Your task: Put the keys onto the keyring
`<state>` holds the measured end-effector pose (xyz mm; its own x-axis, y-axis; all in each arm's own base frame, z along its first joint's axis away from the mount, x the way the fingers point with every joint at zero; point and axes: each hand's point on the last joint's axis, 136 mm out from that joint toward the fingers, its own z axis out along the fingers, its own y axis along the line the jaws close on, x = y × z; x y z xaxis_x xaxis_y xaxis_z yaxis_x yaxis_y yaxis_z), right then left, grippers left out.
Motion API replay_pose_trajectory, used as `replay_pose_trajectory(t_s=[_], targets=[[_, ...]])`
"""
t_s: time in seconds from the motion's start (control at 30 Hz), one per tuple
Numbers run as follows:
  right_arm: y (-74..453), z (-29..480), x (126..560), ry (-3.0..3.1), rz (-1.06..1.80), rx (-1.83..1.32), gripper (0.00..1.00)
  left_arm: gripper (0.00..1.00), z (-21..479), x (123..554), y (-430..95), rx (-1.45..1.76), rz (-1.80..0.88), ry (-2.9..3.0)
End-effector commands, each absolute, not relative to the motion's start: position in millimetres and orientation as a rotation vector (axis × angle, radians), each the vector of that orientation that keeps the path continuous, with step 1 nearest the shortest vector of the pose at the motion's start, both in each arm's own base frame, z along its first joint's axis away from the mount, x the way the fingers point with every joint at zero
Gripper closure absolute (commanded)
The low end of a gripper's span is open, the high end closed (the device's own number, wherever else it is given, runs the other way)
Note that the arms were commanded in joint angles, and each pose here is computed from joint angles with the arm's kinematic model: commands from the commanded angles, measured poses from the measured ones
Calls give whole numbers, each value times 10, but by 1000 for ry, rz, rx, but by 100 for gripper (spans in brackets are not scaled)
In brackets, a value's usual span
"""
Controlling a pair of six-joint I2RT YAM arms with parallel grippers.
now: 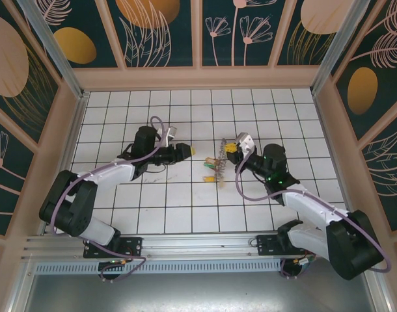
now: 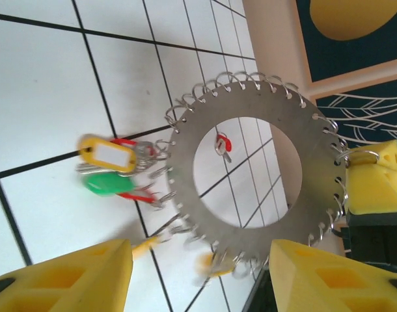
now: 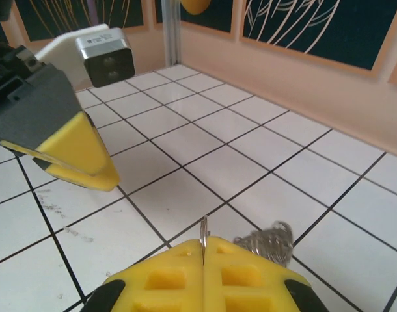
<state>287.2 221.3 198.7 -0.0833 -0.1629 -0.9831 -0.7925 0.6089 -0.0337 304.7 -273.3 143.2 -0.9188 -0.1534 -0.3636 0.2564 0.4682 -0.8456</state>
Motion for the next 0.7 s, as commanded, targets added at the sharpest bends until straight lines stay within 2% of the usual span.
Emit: replay_pose_trajectory(t_s=[0.0,0.2,0.33,0.47,0.67], targets=[[2340,2217,2882,1530,693,-892,100,42,1542,3077,-2657,126,-1357,2233],[2512,2239,2721,1466,801,-1042,100,47,2085,3087,-2612,340,-1249,1973],[2603,2240,2678,1444,876,-1094,100,49,2440,2829,-2717,693,-1229,1696],[2653,2200,2655,1418,911,-1133,100,55,2488,2554,-2773,995,-1157,1447],[2711,2152,2646,1404,955,-1181,100,59,2388,2549,-2933,1172,-1187,1382]])
